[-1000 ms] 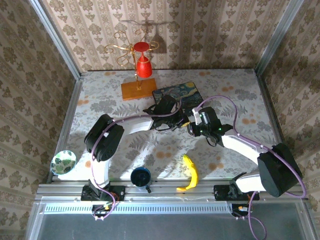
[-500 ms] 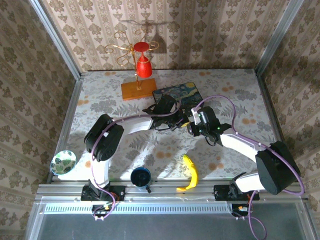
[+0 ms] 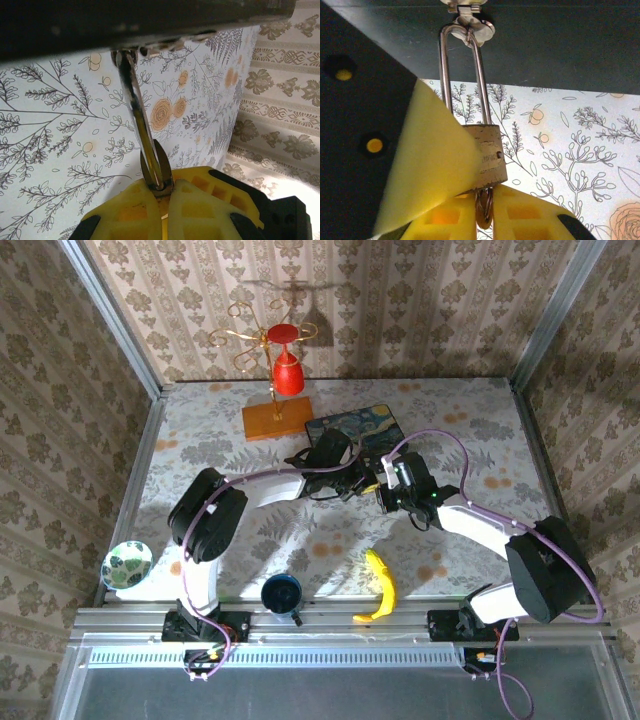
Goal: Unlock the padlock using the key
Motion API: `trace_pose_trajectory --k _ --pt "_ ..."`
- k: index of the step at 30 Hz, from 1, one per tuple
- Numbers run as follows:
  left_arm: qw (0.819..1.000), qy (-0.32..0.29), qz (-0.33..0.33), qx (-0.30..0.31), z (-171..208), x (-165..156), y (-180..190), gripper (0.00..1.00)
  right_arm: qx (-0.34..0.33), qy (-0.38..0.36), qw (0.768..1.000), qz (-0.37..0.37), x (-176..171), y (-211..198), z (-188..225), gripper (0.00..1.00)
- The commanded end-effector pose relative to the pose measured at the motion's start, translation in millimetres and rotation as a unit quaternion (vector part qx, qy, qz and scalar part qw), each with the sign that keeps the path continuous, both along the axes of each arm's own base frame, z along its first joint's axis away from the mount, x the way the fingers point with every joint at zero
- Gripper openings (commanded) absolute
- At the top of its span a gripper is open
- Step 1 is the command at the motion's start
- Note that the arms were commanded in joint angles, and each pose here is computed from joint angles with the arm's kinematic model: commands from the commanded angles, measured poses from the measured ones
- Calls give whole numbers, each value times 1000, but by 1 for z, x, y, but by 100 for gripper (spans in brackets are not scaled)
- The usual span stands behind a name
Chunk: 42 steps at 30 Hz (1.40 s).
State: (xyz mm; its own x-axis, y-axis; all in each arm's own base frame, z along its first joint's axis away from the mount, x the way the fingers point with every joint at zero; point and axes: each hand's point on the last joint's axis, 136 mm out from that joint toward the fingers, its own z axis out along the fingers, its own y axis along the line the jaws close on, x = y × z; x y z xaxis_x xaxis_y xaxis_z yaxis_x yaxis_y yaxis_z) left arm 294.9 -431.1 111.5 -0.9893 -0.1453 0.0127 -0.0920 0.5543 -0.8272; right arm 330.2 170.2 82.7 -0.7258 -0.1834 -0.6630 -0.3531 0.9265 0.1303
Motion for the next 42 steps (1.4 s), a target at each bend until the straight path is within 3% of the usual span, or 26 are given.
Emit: trace_pose_trajectory --k 1,7,11,16,21,35,39,42 --pt "998 -26 -18 -57 44 2 -14 0 22 -33 999 -7 12 8 22 9" --pt "998 -31 -19 -59 47 2 -13 0 64 4 998 -6 6 15 18 1" --pt "998 -31 -18 -61 46 2 -13 0 142 52 988 -11 5 18 17 0" --pt "997 -38 -17 -63 49 2 -13 0 290 121 949 -11 7 24 18 0" --pt "997 -42 -19 -66 50 3 -13 0 413 180 893 -24 14 26 20 0" --pt "996 -48 -12 -70 52 5 -10 0 550 251 789 -104 28 -4 -11 0" --pt "997 -45 -8 -69 49 5 -8 0 559 261 778 -116 29 -5 -21 0" --pt "997 -44 -6 -69 49 5 -7 0 554 259 781 -124 27 -7 -24 13"
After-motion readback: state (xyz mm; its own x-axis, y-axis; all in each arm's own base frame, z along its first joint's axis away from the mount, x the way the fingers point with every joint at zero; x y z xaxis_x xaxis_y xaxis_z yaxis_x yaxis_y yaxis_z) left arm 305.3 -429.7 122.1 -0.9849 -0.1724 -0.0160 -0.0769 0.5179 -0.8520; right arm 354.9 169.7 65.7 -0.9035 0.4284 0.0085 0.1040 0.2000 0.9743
